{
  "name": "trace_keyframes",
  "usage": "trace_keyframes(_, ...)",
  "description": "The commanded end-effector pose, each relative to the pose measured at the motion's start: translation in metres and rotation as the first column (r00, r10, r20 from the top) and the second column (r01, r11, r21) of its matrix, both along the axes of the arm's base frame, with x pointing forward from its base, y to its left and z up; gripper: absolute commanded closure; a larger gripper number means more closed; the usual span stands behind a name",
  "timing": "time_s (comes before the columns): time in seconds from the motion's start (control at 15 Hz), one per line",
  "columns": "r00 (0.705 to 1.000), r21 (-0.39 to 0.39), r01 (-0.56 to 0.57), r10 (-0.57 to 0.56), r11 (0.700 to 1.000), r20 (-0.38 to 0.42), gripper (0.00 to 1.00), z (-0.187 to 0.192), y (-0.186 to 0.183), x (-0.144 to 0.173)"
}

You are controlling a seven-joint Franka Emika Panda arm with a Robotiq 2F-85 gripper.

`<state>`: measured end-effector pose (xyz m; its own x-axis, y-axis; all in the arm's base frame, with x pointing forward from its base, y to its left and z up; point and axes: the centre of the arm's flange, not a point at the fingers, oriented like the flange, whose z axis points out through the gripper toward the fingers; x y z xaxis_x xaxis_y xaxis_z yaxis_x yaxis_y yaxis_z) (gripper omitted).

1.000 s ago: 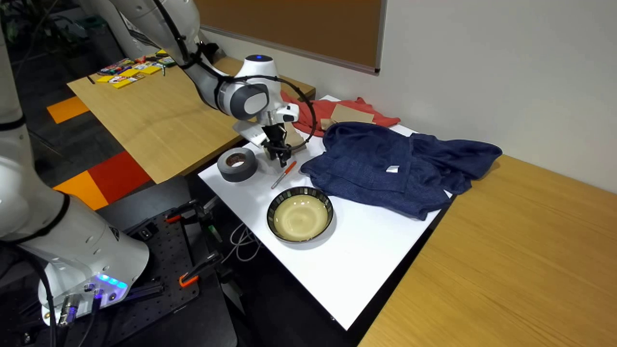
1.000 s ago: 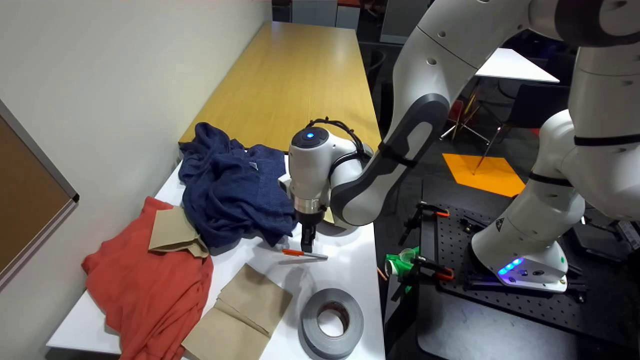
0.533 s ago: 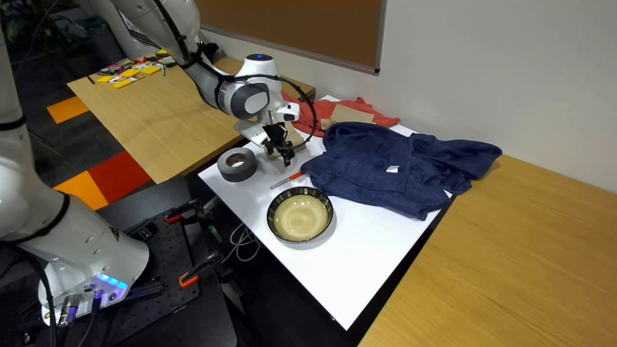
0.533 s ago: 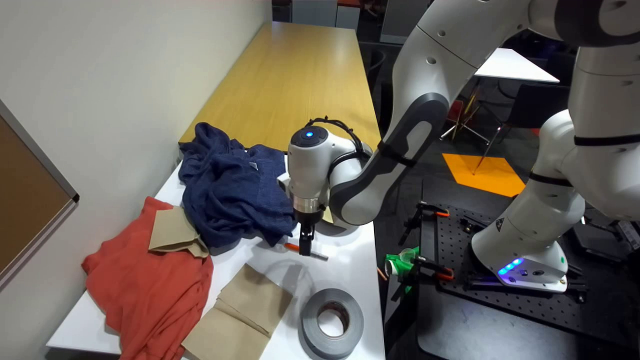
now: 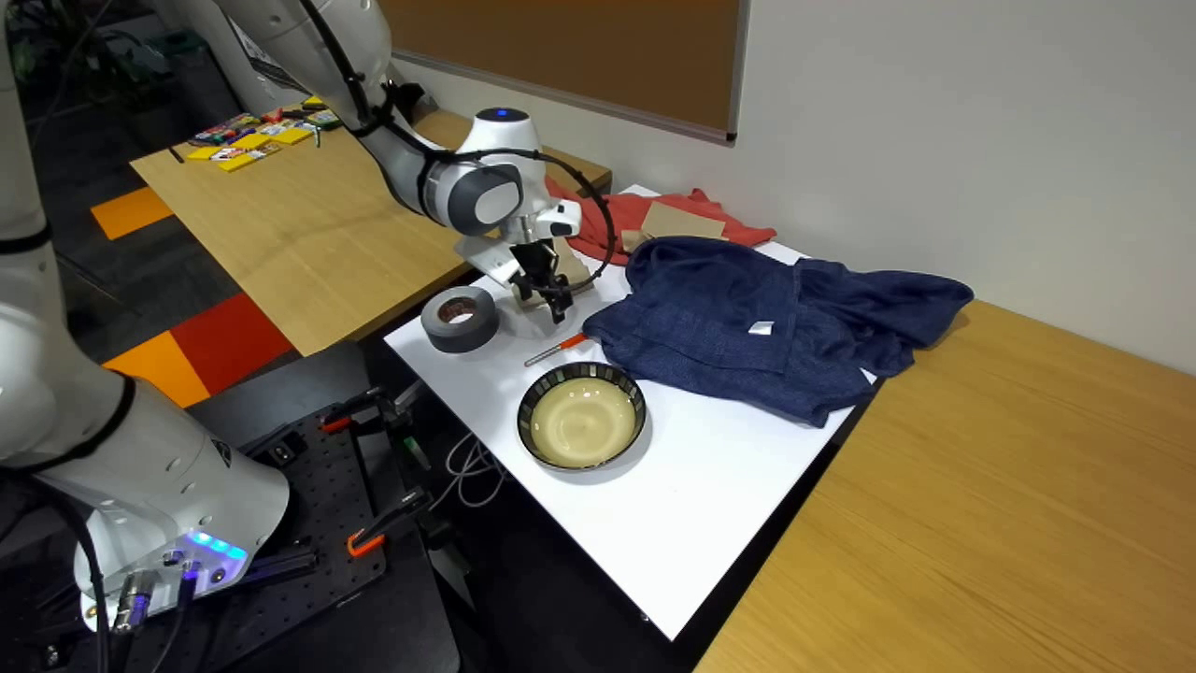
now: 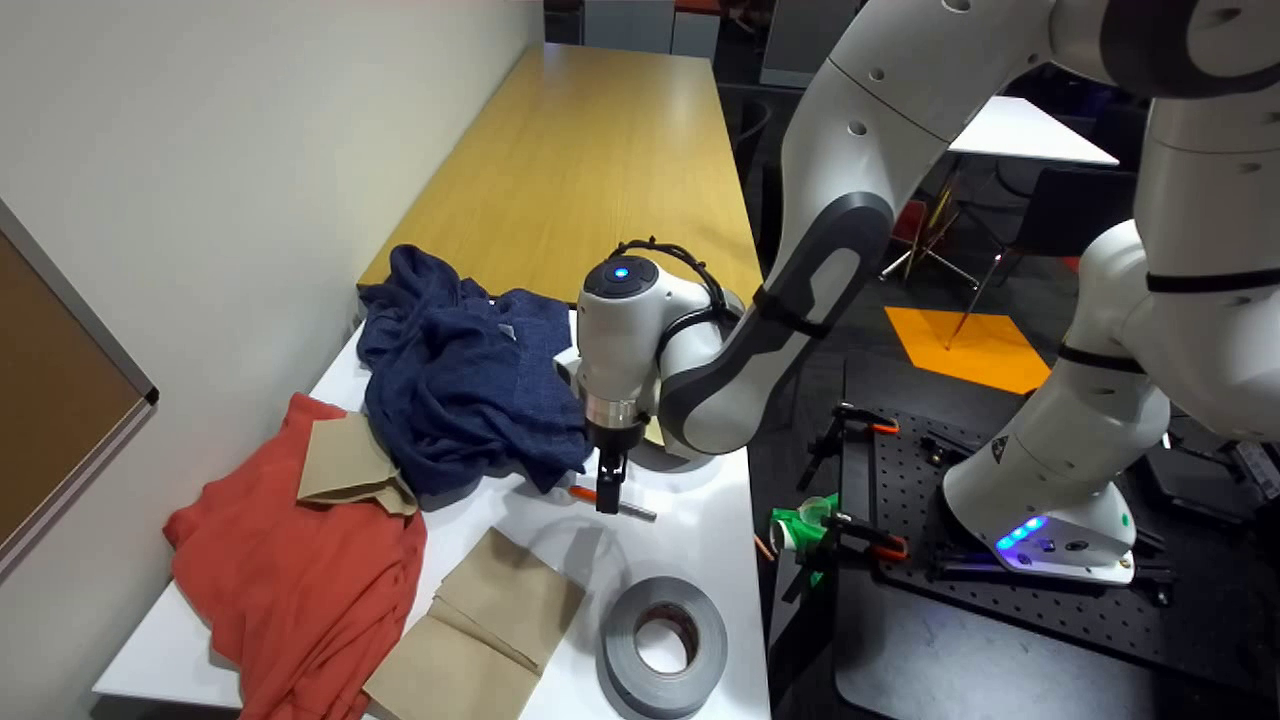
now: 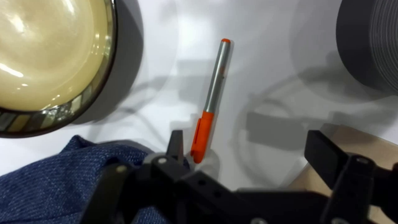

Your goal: Remove the pen from the bowl, put the pen inside the bowl, remove the pen from the bowl

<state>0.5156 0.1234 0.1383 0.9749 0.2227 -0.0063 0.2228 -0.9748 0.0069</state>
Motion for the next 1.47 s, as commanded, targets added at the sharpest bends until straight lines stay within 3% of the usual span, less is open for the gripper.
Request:
trace_keyframes(0.0,0.999,0.002,-0.013,0.013,1.000,0.032,0.00,-0.017,-0.002,0.003)
trace_keyframes(0.93,1.000,-0.013,0.020,-0.020,1.000,0.023,0.02,-0.073,-0.011,-0.001)
trace_keyframes(1.0,1.000,-0.013,0.017,-0.016,1.000,0.025,0.26,-0.074,-0.009,-0.002)
trace_keyframes(1.13,1.000,-0.013,0.011,-0.010,1.000,0.024,0.32,-0.077,-0.006,-0.002)
trace_keyframes(1.4,1.000,-0.010,0.002,-0.002,1.000,0.025,0.63,-0.080,-0.002,-0.003)
